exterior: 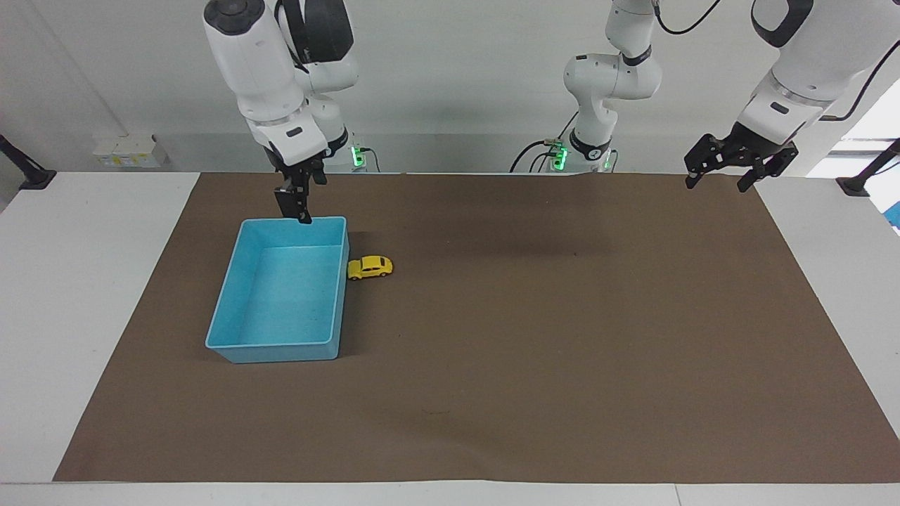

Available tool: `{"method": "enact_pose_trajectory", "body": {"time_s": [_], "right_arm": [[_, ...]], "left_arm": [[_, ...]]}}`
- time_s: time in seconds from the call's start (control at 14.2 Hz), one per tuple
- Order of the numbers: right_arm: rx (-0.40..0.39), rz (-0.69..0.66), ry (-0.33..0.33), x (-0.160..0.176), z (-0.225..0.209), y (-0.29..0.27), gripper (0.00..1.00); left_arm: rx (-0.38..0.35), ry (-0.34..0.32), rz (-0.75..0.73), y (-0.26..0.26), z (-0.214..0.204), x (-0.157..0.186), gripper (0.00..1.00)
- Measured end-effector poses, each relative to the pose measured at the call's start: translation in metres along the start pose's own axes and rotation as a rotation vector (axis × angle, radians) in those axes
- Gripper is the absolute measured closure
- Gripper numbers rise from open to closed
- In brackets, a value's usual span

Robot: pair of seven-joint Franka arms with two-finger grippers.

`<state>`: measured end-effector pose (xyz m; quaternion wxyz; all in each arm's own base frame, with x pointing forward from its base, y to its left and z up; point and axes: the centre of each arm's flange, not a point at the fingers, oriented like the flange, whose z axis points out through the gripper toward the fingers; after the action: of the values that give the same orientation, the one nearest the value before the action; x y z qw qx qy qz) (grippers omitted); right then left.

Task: Wind up and store yellow beetle car
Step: 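Reach the right gripper down to the car beside the box, then grasp the yellow car with the right gripper and lift it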

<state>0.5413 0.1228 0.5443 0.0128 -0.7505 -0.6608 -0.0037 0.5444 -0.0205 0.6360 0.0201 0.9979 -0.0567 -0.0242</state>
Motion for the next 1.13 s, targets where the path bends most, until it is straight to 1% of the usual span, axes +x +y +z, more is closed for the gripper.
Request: {"method": "enact_pose_trajectory", "body": {"time_s": [0.14, 0.28, 0.56, 0.7, 0.92, 1.13], "right_arm": [[0.0, -0.024, -0.003, 0.013, 0.036, -0.002, 0.0], [0.009, -0.045, -0.016, 0.022, 0.064, -0.005, 0.0], [0.003, -0.079, -0.03, 0.028, 0.113, -0.015, 0.0], [-0.007, -0.098, -0.038, 0.032, 0.13, -0.021, 0.0], [-0.034, -0.114, -0.032, 0.035, 0.149, -0.027, 0.0], [-0.042, -0.121, -0.029, 0.037, 0.172, -0.03, 0.0]], "left_arm": [[0.0, 0.0, 0.0, 0.0, 0.0, 0.0, 0.0], [0.0, 0.0, 0.0, 0.0, 0.0, 0.0, 0.0], [0.0, -0.001, 0.0, 0.0, 0.0, 0.0, 0.0], [0.0, -0.001, -0.001, 0.0, 0.0, 0.0, 0.0], [0.0, -0.001, -0.001, 0.0, 0.0, 0.0, 0.0], [0.0, -0.001, -0.001, 0.0, 0.0, 0.0, 0.0]]}}
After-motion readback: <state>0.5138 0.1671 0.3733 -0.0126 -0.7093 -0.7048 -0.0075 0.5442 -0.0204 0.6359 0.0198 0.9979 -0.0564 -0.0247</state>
